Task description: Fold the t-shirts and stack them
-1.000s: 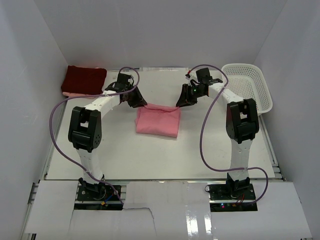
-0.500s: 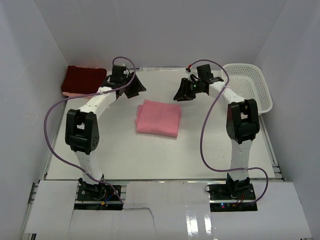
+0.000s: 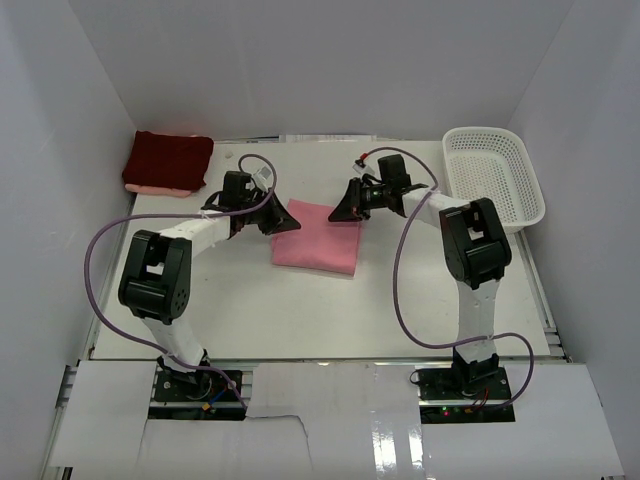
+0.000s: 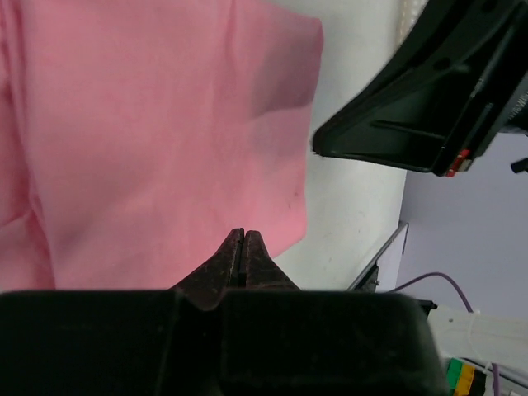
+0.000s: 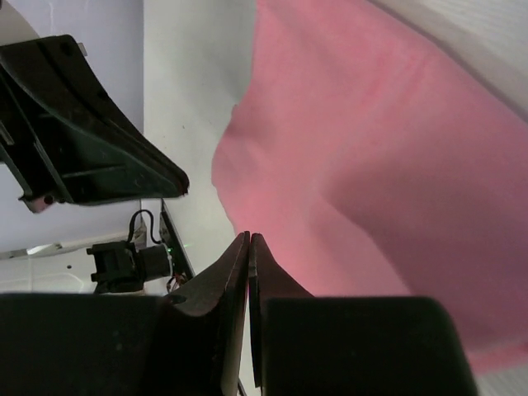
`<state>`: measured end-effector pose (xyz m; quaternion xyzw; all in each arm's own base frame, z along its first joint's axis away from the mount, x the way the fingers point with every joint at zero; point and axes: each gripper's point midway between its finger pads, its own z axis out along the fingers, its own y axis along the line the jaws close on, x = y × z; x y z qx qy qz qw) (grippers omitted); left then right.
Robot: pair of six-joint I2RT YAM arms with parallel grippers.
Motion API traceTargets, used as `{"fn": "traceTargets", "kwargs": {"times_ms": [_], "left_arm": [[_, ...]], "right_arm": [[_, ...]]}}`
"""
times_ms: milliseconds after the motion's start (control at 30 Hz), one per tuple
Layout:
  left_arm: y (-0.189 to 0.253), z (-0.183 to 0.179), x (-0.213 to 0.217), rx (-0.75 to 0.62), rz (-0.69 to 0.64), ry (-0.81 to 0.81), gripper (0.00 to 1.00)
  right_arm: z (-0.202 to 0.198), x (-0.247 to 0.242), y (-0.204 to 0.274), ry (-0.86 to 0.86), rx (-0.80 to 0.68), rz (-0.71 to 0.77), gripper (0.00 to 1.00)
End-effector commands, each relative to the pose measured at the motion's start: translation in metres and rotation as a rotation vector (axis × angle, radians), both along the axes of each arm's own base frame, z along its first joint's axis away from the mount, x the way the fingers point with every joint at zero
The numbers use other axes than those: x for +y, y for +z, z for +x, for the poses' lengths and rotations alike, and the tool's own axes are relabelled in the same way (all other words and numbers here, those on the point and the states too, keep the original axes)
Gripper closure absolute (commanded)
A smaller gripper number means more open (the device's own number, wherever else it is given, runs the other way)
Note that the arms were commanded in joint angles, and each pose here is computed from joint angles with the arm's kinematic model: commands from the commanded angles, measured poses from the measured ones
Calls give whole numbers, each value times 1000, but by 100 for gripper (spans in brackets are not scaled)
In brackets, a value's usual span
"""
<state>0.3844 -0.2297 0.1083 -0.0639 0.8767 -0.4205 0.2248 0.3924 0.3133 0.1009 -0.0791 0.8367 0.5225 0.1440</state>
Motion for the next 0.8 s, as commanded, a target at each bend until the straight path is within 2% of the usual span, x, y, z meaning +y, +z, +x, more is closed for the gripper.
{"fn": "traceTargets", "kwargs": {"times_ms": [0, 367, 767], "left_arm": [[39, -1, -25, -170, -112, -128, 100], [24, -24, -64, -165, -156, -282, 100], [-37, -38, -73, -89, -150, -315, 100]], "right_arm": [[9, 30, 25, 51, -70, 96, 92], [18, 50, -12, 53, -17, 108, 92], [22, 50, -68, 32, 47, 65, 92]]}}
